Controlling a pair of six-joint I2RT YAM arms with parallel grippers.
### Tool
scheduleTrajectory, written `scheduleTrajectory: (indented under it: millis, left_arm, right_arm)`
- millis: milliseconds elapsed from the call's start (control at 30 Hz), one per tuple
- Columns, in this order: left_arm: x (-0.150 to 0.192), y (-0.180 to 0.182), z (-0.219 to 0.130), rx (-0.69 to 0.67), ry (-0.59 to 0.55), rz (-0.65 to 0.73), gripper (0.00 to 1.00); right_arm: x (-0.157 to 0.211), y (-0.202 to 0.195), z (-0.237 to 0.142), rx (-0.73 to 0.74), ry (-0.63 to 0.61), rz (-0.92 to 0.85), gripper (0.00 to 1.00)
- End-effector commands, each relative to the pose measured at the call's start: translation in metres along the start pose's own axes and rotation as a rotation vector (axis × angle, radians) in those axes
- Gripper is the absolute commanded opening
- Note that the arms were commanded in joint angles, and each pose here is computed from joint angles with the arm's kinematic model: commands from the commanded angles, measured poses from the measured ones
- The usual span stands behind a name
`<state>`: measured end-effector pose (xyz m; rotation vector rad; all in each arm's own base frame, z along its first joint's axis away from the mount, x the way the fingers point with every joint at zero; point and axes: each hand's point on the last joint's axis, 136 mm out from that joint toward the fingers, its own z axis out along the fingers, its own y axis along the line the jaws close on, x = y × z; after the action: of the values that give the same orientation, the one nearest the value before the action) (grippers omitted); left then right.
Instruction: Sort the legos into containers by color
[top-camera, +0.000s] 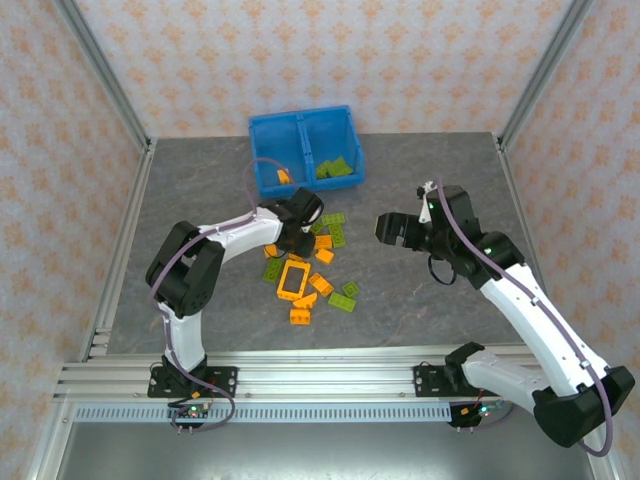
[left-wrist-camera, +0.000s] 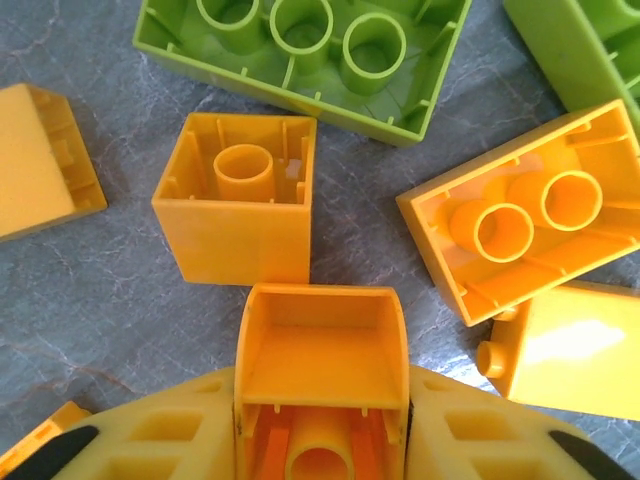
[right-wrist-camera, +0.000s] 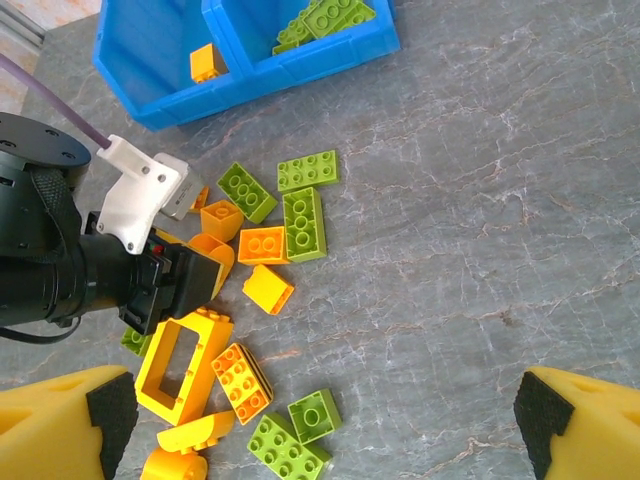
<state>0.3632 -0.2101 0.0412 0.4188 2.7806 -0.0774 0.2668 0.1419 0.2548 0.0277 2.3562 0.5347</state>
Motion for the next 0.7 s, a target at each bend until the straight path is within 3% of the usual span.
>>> scheduleTrajectory:
  millis: [0,167,333,500,667]
  left_arm:
    - [-0.014,-0.006,-0.029,0.036,-0.089,-0.017,0.32]
    - [-0.053,-0.012,-0.108,0.094,-0.262,-0.011,0.31]
    - [-0.119,0.014,-0.172,-0.024,-0.464,-0.023,0.31]
    - [-0.182,0.059,-0.167,-0.135,-0.511,-0.112,0.3]
    - [-0.232,0.092,-0.129,-0.186,-0.534,-0.19,0.29]
  right_arm:
    - [-0.014,0.009,-0.016,-0.031,-0.057,0.032,0.98]
    - [-0.039,0.021,-0.01,-0.079,-0.138,0.137,0.98]
    - [-0.07,0.02,0.008,-0.04,-0.228,0.239,0.98]
    - [-0.091,0.022,0.031,0.002,-0.24,0.262,0.98]
    - [-0.095,0.021,0.05,0.034,-0.214,0.278,0.98]
